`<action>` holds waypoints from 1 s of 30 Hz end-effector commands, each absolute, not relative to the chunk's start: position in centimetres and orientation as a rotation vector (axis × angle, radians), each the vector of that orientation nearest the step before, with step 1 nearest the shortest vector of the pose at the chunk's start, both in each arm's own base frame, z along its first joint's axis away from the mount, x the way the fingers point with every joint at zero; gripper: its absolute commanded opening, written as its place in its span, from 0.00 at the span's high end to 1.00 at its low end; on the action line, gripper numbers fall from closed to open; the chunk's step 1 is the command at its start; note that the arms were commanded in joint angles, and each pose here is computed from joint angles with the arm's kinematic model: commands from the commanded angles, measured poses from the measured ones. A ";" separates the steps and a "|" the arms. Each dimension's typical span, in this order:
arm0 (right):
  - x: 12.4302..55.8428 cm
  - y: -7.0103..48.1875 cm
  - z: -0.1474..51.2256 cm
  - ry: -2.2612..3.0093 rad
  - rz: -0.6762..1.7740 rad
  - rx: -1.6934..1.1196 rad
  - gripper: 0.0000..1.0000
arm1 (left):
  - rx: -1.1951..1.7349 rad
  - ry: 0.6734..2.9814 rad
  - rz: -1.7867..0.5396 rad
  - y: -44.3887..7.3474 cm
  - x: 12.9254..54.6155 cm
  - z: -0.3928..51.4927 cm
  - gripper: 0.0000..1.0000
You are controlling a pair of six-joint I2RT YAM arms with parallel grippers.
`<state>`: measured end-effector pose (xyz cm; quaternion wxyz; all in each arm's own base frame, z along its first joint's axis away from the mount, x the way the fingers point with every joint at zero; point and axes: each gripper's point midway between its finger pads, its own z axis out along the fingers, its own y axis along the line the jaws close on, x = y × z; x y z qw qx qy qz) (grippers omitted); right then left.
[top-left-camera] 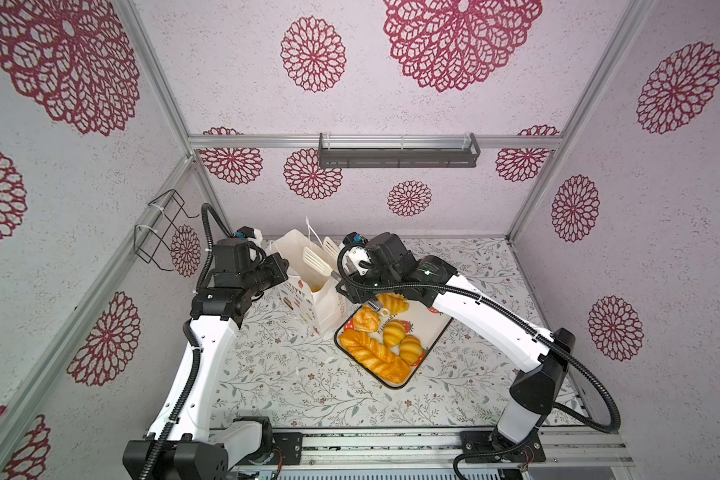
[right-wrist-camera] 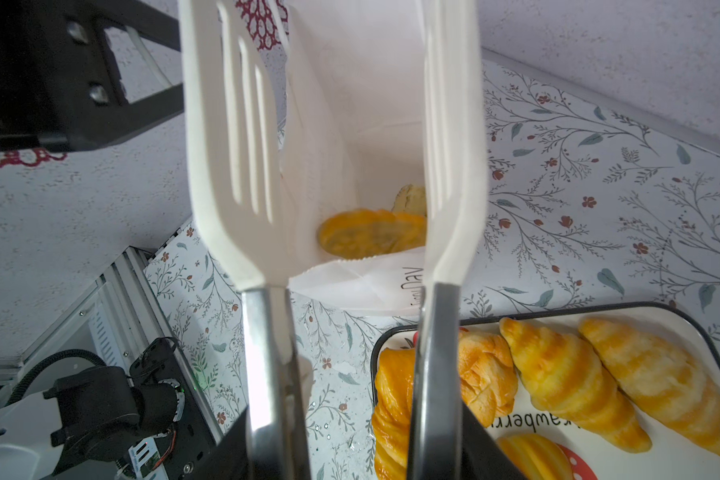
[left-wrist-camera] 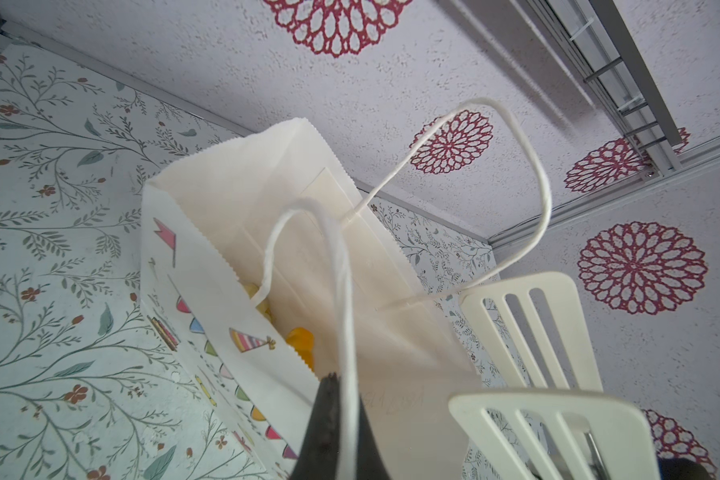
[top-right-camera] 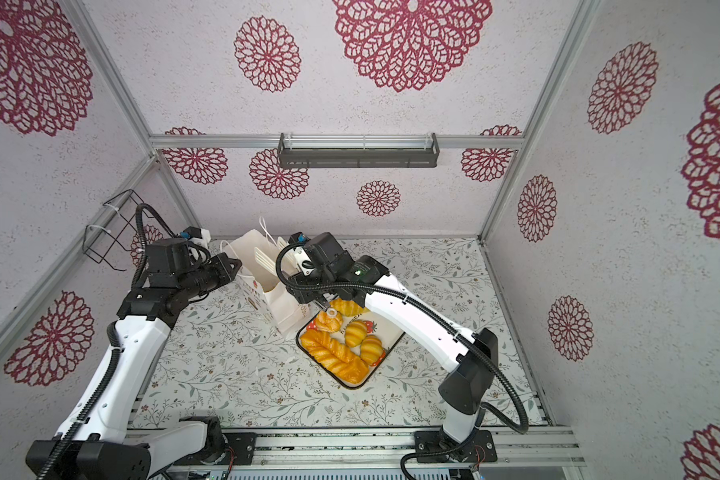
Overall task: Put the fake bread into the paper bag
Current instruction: 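Lower the striped roll into the bag opening and open the tongs, then withdraw the tongs from the bag back over the bread tray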
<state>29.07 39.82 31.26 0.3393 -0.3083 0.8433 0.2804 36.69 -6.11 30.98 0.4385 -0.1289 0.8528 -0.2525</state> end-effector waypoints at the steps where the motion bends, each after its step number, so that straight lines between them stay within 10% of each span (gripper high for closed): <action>1: 28.8 38.5 35.6 2.081 0.735 -0.764 0.57 | -0.322 2.121 -0.604 -5.9 36.9 30.6 1.00; 30: 26.9 24.0 28.1 2.288 0.587 -0.425 0.58 | -0.349 2.129 -0.622 -6.0 37.1 30.3 1.00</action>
